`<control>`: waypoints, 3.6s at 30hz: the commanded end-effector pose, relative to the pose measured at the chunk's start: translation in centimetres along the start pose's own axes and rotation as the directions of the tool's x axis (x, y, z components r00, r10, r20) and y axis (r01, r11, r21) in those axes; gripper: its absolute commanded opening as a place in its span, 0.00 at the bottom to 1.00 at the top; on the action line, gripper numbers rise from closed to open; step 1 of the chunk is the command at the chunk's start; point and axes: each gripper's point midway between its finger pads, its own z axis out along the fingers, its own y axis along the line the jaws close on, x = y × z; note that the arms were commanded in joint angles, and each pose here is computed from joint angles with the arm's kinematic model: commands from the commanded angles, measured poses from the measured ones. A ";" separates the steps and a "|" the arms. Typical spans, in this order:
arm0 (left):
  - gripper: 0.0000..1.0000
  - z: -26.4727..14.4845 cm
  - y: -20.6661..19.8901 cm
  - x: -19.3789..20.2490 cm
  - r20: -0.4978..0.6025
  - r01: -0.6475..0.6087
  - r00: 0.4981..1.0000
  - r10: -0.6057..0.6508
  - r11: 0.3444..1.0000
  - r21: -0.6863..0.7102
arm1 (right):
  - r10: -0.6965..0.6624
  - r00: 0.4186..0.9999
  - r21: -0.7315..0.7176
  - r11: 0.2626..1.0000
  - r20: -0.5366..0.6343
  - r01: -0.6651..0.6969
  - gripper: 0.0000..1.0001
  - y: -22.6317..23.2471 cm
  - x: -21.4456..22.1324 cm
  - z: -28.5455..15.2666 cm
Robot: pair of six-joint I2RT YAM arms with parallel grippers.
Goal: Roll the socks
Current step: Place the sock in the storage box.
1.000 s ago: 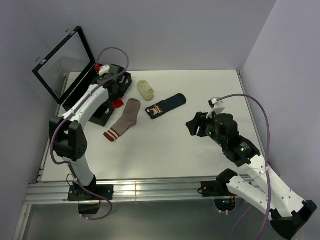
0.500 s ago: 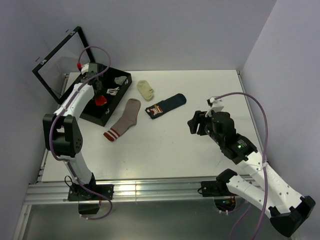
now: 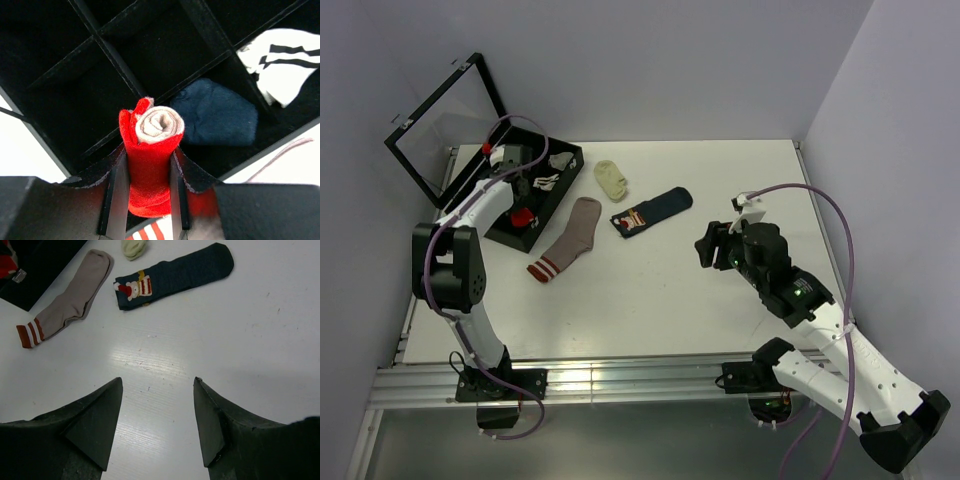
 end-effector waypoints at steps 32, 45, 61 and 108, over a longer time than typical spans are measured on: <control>0.00 0.5 0.4 5.1 -0.235 -0.127 0.961 0.143 0.988 0.085 | -0.018 0.997 0.002 1.000 0.070 0.018 0.64 -0.1 -1.9 -0.3; 0.00 2.6 0.4 8.2 -0.373 -0.110 0.915 0.155 0.984 0.137 | -0.019 0.998 0.009 1.000 0.062 0.018 0.64 -0.3 -1.5 0.0; 0.00 5.3 0.7 12.5 -0.548 -0.069 0.821 0.161 0.980 0.186 | -0.014 0.999 0.015 1.000 0.028 0.014 0.63 -0.1 -1.3 0.7; 0.32 3.5 2.3 5.2 -0.316 0.069 0.948 -0.033 0.992 0.104 | -0.004 1.000 -0.023 1.000 0.006 0.004 0.61 0.9 -1.4 1.2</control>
